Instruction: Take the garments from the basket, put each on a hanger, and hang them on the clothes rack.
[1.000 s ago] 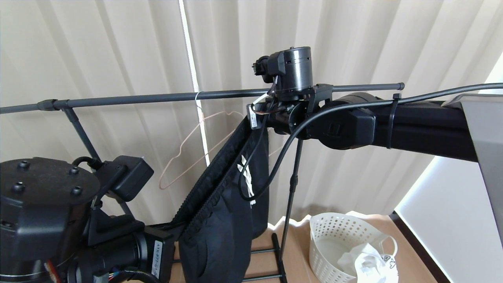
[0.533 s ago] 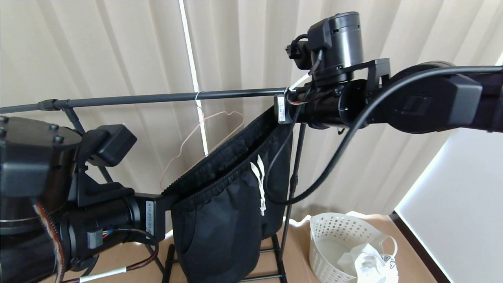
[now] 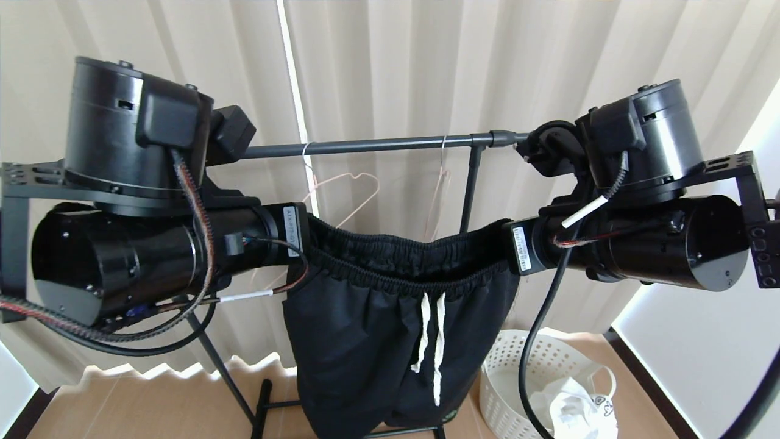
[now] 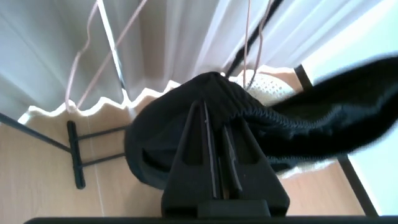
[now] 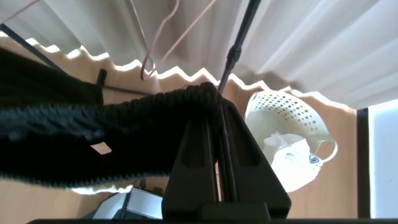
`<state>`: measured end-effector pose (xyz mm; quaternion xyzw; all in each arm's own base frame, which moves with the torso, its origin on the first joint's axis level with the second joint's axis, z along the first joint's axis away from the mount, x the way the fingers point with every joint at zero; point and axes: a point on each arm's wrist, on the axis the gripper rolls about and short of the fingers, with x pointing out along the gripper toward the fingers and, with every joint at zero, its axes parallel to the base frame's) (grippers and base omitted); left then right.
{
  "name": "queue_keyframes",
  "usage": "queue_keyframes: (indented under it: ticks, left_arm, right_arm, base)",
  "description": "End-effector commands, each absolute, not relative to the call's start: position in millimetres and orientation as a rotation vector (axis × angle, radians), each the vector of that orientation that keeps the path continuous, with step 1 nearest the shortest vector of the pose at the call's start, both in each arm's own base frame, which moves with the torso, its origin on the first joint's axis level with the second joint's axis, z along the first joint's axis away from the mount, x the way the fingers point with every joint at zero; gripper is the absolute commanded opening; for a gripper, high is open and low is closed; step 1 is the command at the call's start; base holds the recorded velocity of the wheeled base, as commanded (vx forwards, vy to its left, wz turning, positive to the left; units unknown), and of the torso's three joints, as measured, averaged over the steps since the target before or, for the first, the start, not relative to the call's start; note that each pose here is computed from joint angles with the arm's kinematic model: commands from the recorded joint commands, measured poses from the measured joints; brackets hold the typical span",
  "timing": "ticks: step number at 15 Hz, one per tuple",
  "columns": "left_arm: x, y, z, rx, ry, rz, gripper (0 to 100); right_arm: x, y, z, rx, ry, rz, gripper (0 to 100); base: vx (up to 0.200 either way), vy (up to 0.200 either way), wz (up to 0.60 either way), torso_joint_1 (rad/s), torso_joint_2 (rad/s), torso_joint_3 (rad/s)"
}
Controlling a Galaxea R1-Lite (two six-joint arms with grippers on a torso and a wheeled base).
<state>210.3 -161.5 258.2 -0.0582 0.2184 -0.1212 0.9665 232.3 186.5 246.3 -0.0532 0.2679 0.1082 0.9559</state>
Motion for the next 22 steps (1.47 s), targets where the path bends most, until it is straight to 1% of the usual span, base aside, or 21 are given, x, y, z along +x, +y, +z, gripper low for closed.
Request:
queue_keyframes:
  ticks: [1, 3, 5, 6, 8, 10, 11, 12, 13, 14, 15, 16, 17, 18, 19, 22]
  left_arm:
    - [232.8, -175.4, 253.4, -0.109, 0.455, -0.223, 0]
    - [244.4, -178.0, 261.0, -0.118, 0.428, -0.211, 0]
    - [250.6, -182.1, 268.5, -0.131, 0.402, -0.211, 0]
    - [251.4, -182.8, 270.1, -0.134, 0.396, -0.212, 0]
    - [259.0, -188.6, 281.2, -0.154, 0.361, -0.220, 0]
    - [264.7, -193.0, 288.4, -0.165, 0.337, -0.225, 0]
    - [268.8, -196.7, 291.3, -0.169, 0.327, -0.229, 0]
    - [270.6, -198.1, 291.8, -0.171, 0.324, -0.229, 0]
    - [271.1, -200.5, 291.5, -0.168, 0.324, -0.234, 0]
    - [270.8, -200.9, 291.5, -0.170, 0.324, -0.235, 0]
    - [269.2, -202.2, 291.1, -0.166, 0.326, -0.240, 0]
    - [268.3, -202.5, 292.1, -0.166, 0.321, -0.233, 0]
    - [268.3, -202.4, 292.6, -0.165, 0.318, -0.228, 0]
    - [268.3, -202.4, 292.6, -0.165, 0.318, -0.228, 0]
    - [265.4, -202.4, 294.3, -0.140, 0.308, -0.225, 0]
    - [254.0, -208.6, 300.0, -0.135, 0.297, -0.263, 0]
  right_arm:
    - [227.2, 179.2, 249.9, -0.116, 0.535, 0.216, 0]
    - [225.8, 177.4, 247.7, -0.143, 0.544, 0.217, 0]
    - [226.3, 173.9, 238.4, -0.193, 0.568, 0.214, 0]
    - [225.7, 172.8, 235.2, -0.211, 0.576, 0.215, 100]
    - [217.0, 162.5, 225.6, -0.335, 0.598, 0.238, 100]
    - [210.9, 157.8, 215.3, -0.432, 0.618, 0.272, 100]
    - [208.7, 157.0, 207.5, -0.470, 0.631, 0.301, 100]
    - [208.4, 158.0, 204.6, -0.468, 0.632, 0.330, 100]
    - [208.3, 161.1, 201.4, -0.426, 0.624, 0.426, 100]
    - [208.2, 162.7, 200.8, -0.397, 0.613, 0.487, 100]
    - [207.7, 166.7, 199.5, -0.325, 0.573, 0.632, 100]
    - [207.3, 169.2, 196.9, -0.278, 0.537, 0.726, 100]
    - [207.6, 170.6, 195.9, -0.257, 0.513, 0.767, 100]
    - [207.6, 170.6, 195.9, -0.257, 0.513, 0.767, 100]
    - [213.6, 176.7, 190.6, -0.169, 0.451, 0.798, 100]
    - [224.5, 185.1, 179.5, -0.162, 0.443, 0.783, 100]
  base:
    - [0.000, 0.000, 0.00, 0.000, 0.00, 0.000]
    - [0.000, 0.000, 0.00, 0.000, 0.00, 0.000]
    - [0.000, 0.000, 0.00, 0.000, 0.00, 0.000]
    - [0.000, 0.000, 0.00, 0.000, 0.00, 0.000]
    - [0.000, 0.000, 0.00, 0.000, 0.00, 0.000]
    - [0.000, 0.000, 0.00, 0.000, 0.00, 0.000]
    - [0.000, 0.000, 0.00, 0.000, 0.00, 0.000]
    - [0.000, 0.000, 0.00, 0.000, 0.00, 0.000]
    - [0.000, 0.000, 0.00, 0.000, 0.00, 0.000]
    - [0.000, 0.000, 0.00, 0.000, 0.00, 0.000]
    - [0.000, 0.000, 0.00, 0.000, 0.00, 0.000]
    - [0.000, 0.000, 0.00, 0.000, 0.00, 0.000]
    - [0.000, 0.000, 0.00, 0.000, 0.00, 0.000]
    - [0.000, 0.000, 0.00, 0.000, 0.00, 0.000]
    - [0.000, 0.000, 0.00, 0.000, 0.00, 0.000]
    - [0.000, 0.000, 0.00, 0.000, 0.00, 0.000]
